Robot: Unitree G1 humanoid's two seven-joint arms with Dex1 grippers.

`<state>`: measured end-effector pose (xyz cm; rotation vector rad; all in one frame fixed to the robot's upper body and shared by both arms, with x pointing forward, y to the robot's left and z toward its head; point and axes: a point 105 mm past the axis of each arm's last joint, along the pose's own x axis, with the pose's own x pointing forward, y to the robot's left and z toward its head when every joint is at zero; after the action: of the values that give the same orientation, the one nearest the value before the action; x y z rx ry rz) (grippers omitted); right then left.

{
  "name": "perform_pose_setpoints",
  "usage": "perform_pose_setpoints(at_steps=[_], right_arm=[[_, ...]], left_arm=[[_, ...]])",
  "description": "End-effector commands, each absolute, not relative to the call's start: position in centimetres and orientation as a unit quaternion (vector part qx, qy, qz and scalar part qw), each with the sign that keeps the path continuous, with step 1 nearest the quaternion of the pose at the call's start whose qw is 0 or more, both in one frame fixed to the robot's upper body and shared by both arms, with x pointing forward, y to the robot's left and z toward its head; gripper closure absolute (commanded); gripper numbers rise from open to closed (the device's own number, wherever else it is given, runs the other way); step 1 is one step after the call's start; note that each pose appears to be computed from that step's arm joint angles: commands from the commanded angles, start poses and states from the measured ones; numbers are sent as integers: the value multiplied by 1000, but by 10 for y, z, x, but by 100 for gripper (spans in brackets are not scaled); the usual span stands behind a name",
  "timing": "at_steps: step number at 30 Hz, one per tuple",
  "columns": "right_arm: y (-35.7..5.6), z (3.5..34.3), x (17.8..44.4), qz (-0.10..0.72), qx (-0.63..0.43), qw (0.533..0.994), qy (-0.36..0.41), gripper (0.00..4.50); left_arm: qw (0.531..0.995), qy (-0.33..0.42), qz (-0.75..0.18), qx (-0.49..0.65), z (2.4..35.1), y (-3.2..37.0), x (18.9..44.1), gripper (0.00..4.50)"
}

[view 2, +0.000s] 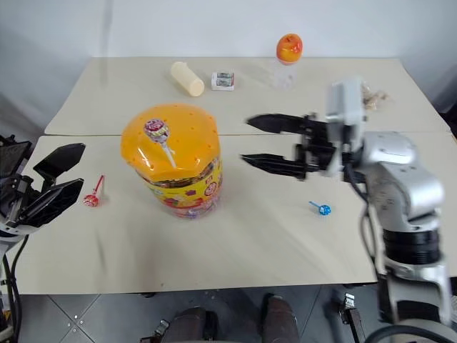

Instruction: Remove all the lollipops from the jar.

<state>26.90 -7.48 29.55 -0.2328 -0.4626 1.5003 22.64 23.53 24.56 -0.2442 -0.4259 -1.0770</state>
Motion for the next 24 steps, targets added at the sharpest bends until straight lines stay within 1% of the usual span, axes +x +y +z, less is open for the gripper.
perform_pose_setpoints(at_steps=[1, 3, 6, 9, 11, 12, 13, 16, 18, 21, 24], right_arm=[[-49, 300, 266, 688, -102, 686, -215, 151], [-34, 301, 267, 693, -101, 681, -214, 151], [-25, 300, 267, 701, -102, 675, -208, 151], [-9, 291, 266, 715, -121, 664, -184, 151], [-2, 289, 259, 731, -120, 647, -180, 151], [0, 287, 258, 732, -124, 646, -179, 151], [1, 286, 257, 735, -129, 641, -179, 189], [4, 285, 257, 735, -139, 639, -183, 275], [6, 287, 257, 732, -139, 639, -190, 348], [6, 288, 258, 731, -135, 640, -195, 446], [3, 292, 259, 734, -120, 638, -200, 446]], left_arm=[[826, -208, -511, -111, 248, 229, 217, 0], [827, -204, -511, -115, 244, 228, 215, 0], [828, -201, -510, -115, 243, 228, 215, 0], [827, -198, -513, -117, 241, 226, 216, 0], [824, -200, -518, -117, 242, 223, 216, 0], [821, -201, -521, -116, 243, 222, 216, 0], [820, -202, -524, -116, 243, 222, 217, 0], [815, -203, -530, -115, 245, 220, 219, 0], [811, -208, -536, -113, 247, 219, 220, 0], [805, -214, -542, -110, 251, 216, 221, 0], [798, -221, -549, -109, 255, 214, 221, 0]])
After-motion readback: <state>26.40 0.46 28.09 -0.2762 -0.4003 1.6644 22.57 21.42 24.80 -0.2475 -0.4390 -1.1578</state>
